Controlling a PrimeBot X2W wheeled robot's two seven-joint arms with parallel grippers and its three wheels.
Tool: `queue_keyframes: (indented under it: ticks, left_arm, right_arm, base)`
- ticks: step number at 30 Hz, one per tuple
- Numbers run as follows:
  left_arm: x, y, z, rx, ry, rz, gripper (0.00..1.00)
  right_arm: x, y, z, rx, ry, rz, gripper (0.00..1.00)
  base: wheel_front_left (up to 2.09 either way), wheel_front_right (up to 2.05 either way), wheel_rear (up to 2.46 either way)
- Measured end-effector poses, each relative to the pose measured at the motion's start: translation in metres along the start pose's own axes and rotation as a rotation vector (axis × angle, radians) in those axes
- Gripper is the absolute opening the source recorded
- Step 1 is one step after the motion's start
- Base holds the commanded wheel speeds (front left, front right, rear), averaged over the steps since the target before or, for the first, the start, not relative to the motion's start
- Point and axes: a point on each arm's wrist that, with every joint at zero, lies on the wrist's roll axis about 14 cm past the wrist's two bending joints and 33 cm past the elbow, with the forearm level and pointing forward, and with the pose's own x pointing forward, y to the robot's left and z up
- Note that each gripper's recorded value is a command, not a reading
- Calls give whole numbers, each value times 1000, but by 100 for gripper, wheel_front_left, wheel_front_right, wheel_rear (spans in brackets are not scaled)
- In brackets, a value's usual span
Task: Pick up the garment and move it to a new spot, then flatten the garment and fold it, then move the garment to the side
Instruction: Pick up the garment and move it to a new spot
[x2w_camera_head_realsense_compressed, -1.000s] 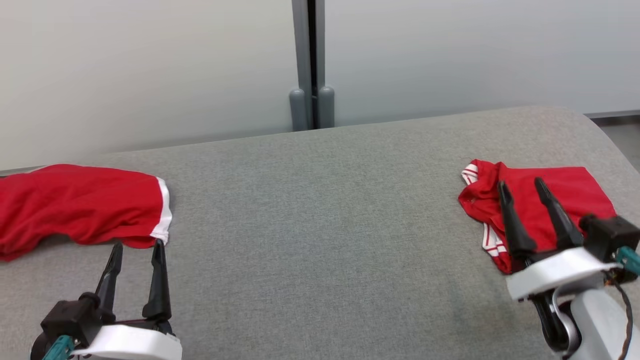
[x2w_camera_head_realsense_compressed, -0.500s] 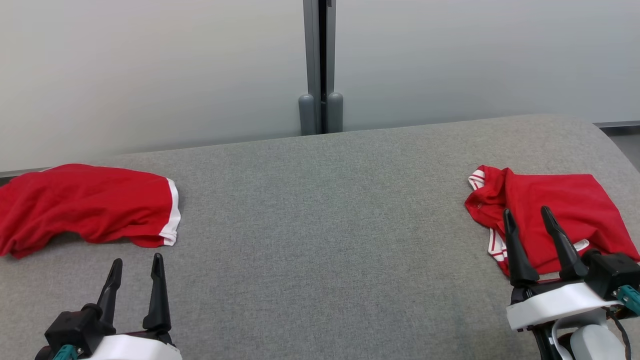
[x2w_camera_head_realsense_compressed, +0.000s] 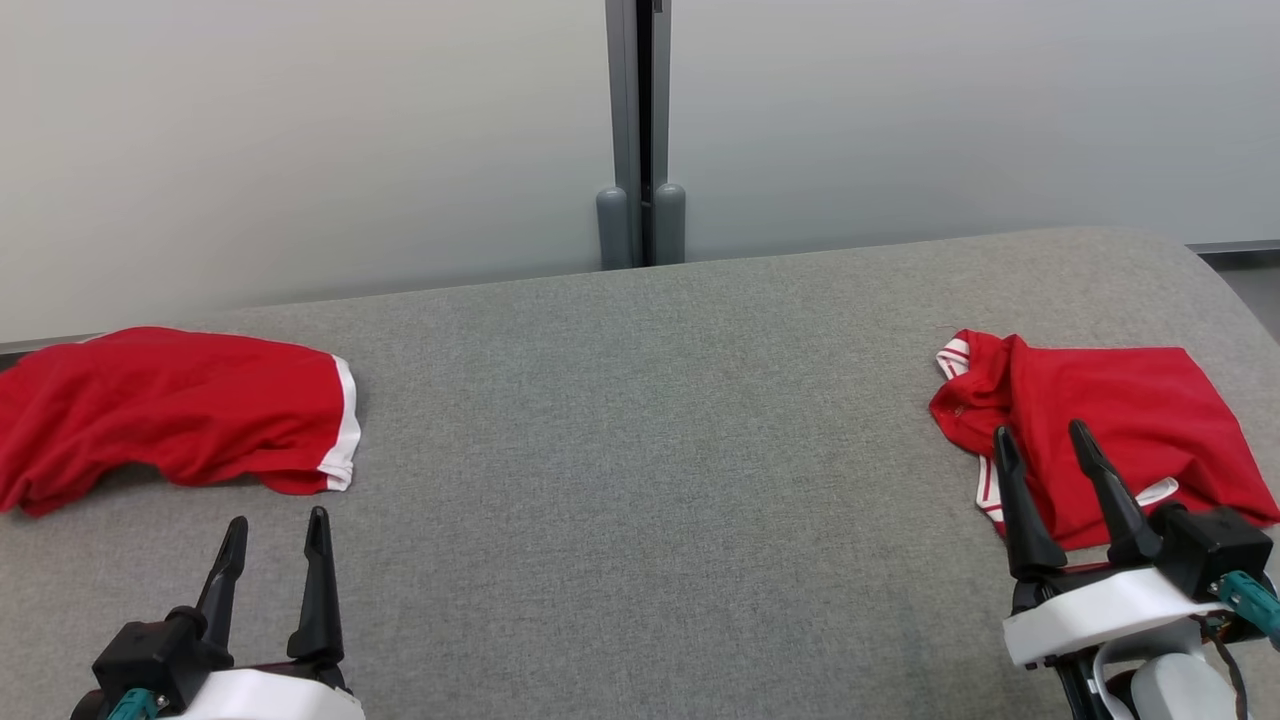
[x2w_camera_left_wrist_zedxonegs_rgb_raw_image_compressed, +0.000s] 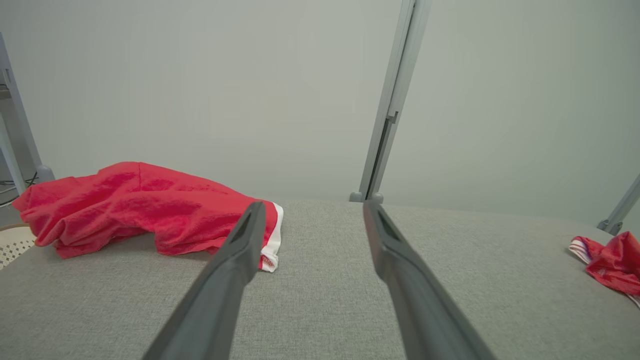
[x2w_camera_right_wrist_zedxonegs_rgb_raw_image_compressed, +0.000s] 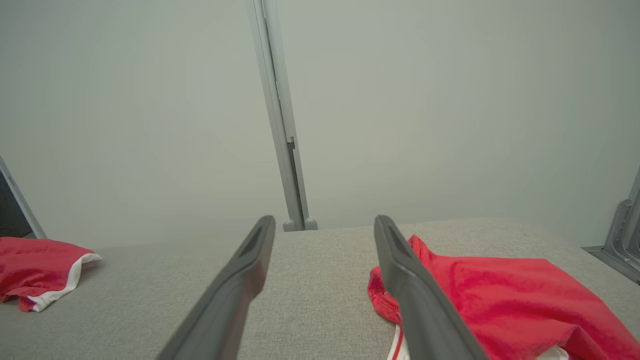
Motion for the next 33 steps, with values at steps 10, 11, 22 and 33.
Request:
queue_keyframes:
  ticks: [10, 11, 22, 33]
  left_arm:
    - [-3, 9, 2, 5, -7, 26, 100]
    - [-4, 12, 3, 5, -7, 35, 100]
    - [-34, 64, 21, 37, -37, 199, 100]
    - [-88, 118, 36, 49, -60, 401, 100]
  right_arm:
    - [5, 10, -15, 10, 73, 24, 100]
    - [7, 13, -16, 11, 76, 33, 100]
    - [30, 73, -26, 39, 104, 195, 100]
    - [47, 150, -38, 68, 120, 403, 100]
  base:
    - [0, 0, 0]
    - [0, 0, 0]
    - [0, 0, 0]
    - [0, 0, 0]
